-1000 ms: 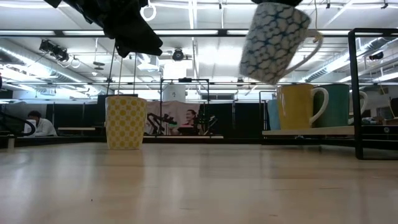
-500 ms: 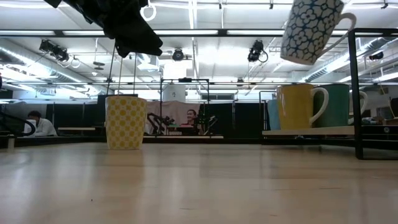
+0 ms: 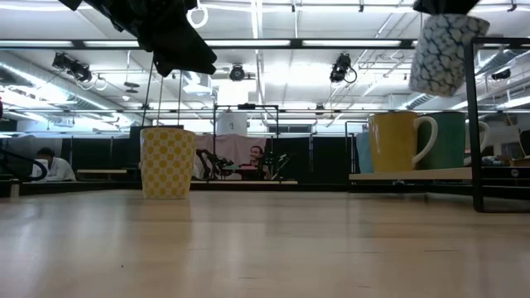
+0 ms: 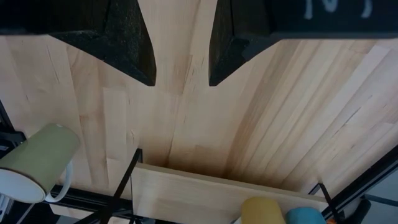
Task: Place coffee mugs
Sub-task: Put the blue white mug on the shelf
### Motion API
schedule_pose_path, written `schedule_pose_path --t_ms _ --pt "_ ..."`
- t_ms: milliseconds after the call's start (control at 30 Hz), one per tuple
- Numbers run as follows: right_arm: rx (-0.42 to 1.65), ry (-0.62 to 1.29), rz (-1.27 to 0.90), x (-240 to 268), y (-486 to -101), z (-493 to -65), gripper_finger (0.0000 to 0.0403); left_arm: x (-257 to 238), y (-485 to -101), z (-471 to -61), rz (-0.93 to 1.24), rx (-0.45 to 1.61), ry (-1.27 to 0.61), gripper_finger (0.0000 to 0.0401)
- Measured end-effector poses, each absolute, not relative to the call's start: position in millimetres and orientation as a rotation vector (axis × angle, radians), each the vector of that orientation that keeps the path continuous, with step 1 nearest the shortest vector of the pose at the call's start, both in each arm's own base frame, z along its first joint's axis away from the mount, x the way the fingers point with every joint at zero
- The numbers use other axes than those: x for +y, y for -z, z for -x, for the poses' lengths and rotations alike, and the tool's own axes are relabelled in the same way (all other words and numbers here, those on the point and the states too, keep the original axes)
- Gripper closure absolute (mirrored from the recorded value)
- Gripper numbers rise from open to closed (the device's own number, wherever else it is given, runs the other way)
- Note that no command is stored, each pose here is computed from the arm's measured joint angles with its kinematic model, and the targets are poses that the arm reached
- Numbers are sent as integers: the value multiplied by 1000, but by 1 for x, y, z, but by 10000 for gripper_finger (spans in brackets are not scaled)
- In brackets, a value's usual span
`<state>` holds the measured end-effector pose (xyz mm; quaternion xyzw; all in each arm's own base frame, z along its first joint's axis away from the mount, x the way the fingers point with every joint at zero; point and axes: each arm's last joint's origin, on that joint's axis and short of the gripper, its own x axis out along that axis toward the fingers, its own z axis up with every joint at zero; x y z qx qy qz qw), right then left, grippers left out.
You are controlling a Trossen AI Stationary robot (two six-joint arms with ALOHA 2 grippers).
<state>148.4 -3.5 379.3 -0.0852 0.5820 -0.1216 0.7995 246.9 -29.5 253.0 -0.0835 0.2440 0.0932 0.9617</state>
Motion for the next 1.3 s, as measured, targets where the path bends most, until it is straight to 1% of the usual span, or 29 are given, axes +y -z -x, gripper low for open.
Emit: schedule_pose_path --t_ms 167,467,633,833,967,1167,1300 --pt "1303 205 165 -6 -362 -136 371 -30 -253 -247 169 494 -189 246" --pt "1425 205 180 -14 -329 -126 371 -30 -253 -247 169 495 -189 246" --pt "1498 244 144 -22 -312 -124 371 -30 -253 -247 167 495 -188 246" --pt "1553 323 102 -32 -301 -121 371 -30 -253 -247 166 495 -188 246" --pt "1596 337 82 -38 -292 -119 371 -30 -253 -247 166 495 -188 246" --pt "1618 370 36 -47 -276 -118 371 -30 -253 -247 166 495 -188 246" --pt "1596 385 22 -53 -274 -119 371 -30 -253 -247 165 495 -188 246"
